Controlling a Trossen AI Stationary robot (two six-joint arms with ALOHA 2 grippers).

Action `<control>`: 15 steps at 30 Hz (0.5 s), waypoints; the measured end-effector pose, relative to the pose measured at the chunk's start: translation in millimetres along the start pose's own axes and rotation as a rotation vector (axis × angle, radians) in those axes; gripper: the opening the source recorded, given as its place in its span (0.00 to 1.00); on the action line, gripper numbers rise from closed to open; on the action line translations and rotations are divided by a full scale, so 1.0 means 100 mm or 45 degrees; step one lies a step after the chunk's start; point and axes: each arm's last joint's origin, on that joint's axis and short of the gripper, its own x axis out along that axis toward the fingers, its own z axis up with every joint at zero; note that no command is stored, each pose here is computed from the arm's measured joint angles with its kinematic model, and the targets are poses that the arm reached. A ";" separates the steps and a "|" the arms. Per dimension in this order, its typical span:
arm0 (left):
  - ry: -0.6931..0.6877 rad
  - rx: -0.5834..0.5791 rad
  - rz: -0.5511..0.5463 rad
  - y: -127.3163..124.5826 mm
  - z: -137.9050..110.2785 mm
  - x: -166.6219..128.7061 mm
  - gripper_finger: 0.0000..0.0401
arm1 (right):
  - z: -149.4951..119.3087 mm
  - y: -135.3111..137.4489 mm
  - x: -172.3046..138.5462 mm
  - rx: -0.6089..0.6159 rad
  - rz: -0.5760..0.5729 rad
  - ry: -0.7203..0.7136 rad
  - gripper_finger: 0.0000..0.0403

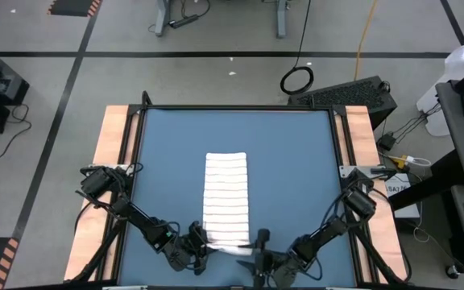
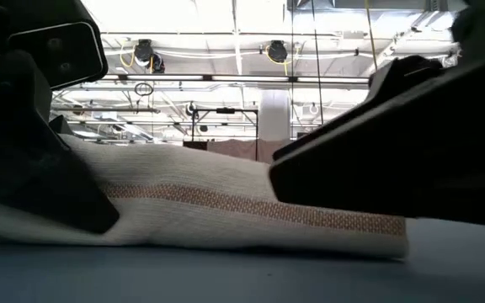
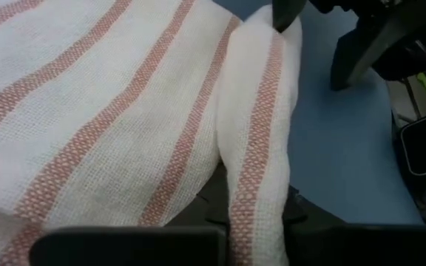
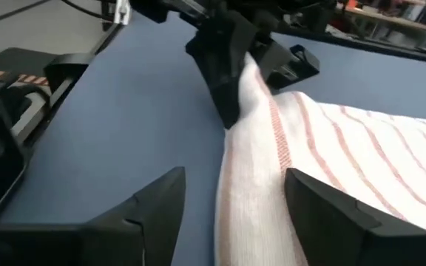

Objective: Roll towel
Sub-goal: Roll the white towel

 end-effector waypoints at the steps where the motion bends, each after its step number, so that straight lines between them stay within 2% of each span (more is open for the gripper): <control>1: 0.000 0.000 0.000 0.00 0.00 0.00 0.07 | 0.00 -0.01 0.01 0.014 0.002 0.002 0.55; 10: -0.003 0.019 -0.006 0.00 0.00 0.00 0.12 | -0.05 -0.10 0.11 0.156 0.017 0.101 0.49; 15: -0.001 0.027 -0.006 0.00 -0.01 -0.01 0.13 | -0.05 -0.11 0.11 0.146 -0.001 0.101 0.50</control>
